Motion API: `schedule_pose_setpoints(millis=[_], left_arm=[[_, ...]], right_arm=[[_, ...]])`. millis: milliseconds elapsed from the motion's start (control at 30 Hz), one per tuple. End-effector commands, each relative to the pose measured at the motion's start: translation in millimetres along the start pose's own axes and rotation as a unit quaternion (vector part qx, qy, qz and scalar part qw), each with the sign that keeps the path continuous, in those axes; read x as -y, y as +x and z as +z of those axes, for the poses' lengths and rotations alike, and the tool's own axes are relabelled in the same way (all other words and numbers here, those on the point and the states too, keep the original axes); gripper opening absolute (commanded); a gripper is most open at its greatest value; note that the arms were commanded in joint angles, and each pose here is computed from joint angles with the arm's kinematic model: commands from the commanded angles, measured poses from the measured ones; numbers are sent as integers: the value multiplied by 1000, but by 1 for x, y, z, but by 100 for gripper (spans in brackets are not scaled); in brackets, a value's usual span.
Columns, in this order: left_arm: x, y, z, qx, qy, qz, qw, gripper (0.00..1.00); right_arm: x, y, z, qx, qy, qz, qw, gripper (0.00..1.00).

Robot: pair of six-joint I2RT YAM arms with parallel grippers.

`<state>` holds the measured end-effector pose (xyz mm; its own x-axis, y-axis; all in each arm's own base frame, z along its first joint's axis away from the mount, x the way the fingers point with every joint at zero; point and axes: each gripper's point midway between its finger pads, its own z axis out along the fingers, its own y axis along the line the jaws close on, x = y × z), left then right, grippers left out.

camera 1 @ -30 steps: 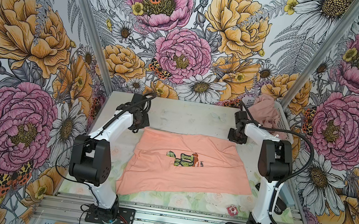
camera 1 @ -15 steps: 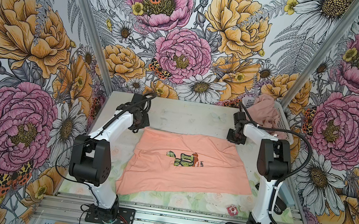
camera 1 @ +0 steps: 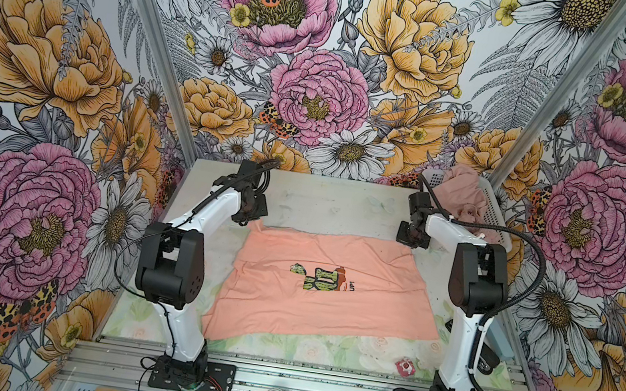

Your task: Fold and stack the mixed laundry pile

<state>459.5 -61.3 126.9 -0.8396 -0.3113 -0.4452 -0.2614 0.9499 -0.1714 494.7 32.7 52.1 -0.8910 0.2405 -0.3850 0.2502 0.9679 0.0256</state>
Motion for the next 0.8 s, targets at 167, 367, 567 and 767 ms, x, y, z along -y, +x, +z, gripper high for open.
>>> schedule_pose_setpoints(millis=[167,367,567,767], left_arm=[[36,-52,-10,52,47,-5,997,0],[50,-83,-19,86,63,2,994,0],[59,-92,-20,92,78,6,993,0],[57,-60,-14,57,77,15,995,0]], right_arm=[[-4,-56,-61,99,-18,3,995,0],[-2,-66,-74,120,-19,11,992,0],[-1,-68,-82,129,-21,13,991,0],[-4,-47,-84,109,-42,10,993,0]])
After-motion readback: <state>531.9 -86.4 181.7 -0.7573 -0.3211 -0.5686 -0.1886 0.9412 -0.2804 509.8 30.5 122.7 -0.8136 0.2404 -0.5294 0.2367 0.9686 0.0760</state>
